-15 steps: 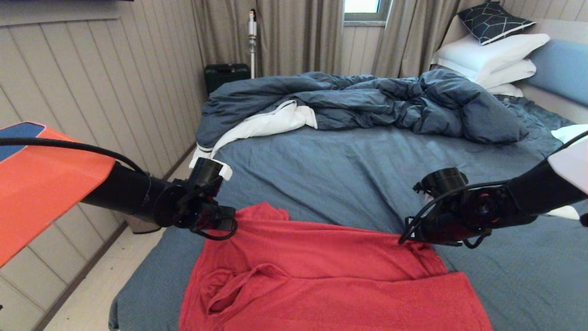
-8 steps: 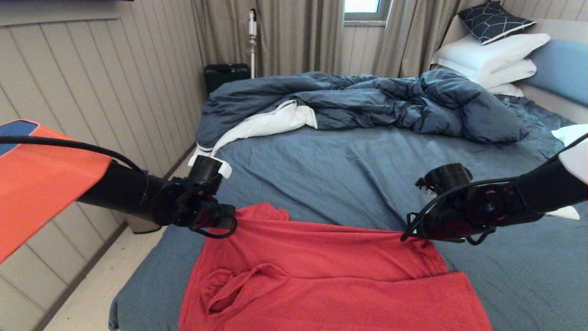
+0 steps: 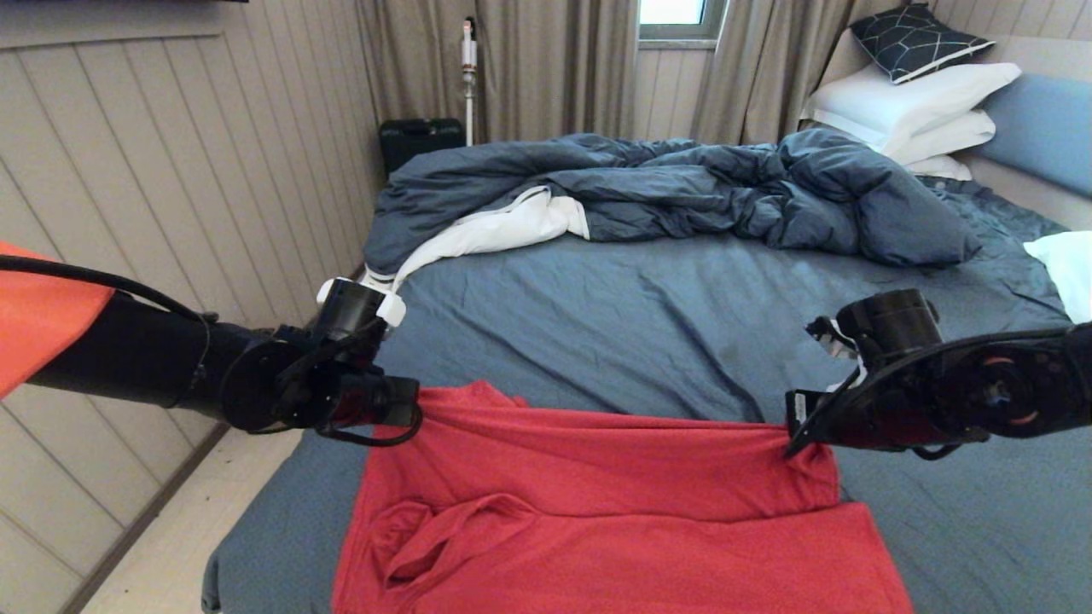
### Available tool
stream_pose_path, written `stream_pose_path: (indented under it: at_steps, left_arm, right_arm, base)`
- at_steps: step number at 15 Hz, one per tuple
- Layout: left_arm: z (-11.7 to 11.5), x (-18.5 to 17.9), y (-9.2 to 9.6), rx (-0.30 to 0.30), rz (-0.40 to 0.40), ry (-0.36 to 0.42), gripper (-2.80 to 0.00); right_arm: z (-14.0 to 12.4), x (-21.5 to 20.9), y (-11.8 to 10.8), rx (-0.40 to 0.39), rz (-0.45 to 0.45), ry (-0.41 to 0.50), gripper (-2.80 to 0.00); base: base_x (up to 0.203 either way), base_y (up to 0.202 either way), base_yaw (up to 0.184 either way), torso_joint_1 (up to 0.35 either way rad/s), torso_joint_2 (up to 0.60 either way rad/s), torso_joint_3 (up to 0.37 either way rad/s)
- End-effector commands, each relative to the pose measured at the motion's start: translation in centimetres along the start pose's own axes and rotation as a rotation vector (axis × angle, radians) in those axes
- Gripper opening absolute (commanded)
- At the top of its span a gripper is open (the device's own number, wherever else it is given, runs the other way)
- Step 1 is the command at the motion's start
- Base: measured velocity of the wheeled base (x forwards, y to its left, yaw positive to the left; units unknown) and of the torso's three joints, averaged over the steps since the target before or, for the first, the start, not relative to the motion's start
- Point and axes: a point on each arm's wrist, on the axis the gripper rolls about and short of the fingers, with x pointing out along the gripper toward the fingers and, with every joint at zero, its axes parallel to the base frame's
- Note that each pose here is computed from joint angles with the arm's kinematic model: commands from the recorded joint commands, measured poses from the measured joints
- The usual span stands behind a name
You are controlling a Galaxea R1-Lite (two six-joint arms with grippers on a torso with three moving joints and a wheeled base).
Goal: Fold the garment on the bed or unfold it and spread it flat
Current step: Fold the red T-shirt
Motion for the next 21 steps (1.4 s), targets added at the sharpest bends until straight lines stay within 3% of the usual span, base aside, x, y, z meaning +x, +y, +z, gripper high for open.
stream_pose_path:
  at_steps: [1, 5, 9, 15, 16, 21]
  left_arm:
    - [-0.6, -0.9, 0.3, -0.004, 0.001, -0.006, -2.80]
    - [-3.0, -0.9, 0.4, 0.007, -0.006, -0.005, -2.80]
    - [-5.2, -0.8, 0.6, 0.007, -0.008, 0.009, -2.80]
    - [-6.6, 0.0, 0.6, -0.002, -0.003, 0.036, -2.80]
    - [-6.8, -0.1, 0.7, -0.002, -0.003, 0.036, 0.00]
    - [-8.0, -1.0, 0.8, 0.011, -0.015, 0.040, 0.00]
  right_arm:
    - [-0.7, -2.0, -0.3, 0.002, 0.007, -0.025, -2.80]
    - [-3.1, -2.9, -1.0, -0.004, -0.005, 0.018, -2.80]
    - [-4.4, -2.3, -1.3, -0.004, -0.004, -0.004, -2.80]
    - [-5.4, -1.3, -1.4, -0.009, -0.012, 0.048, -2.80]
    - [-5.6, -1.3, -1.4, -0.012, -0.011, 0.052, 0.00]
    - [-6.4, -1.5, -1.6, -0.014, -0.009, 0.068, 0.00]
  base:
    - [0.000, 0.000, 0.000, 0.000, 0.00, 0.000]
    - [0.000, 0.000, 0.000, 0.000, 0.00, 0.000]
    - [0.000, 0.000, 0.000, 0.000, 0.00, 0.000]
    - [0.000, 0.000, 0.000, 0.000, 0.00, 0.000]
    - [0.000, 0.000, 0.000, 0.000, 0.00, 0.000]
    - [0.000, 0.000, 0.000, 0.000, 0.00, 0.000]
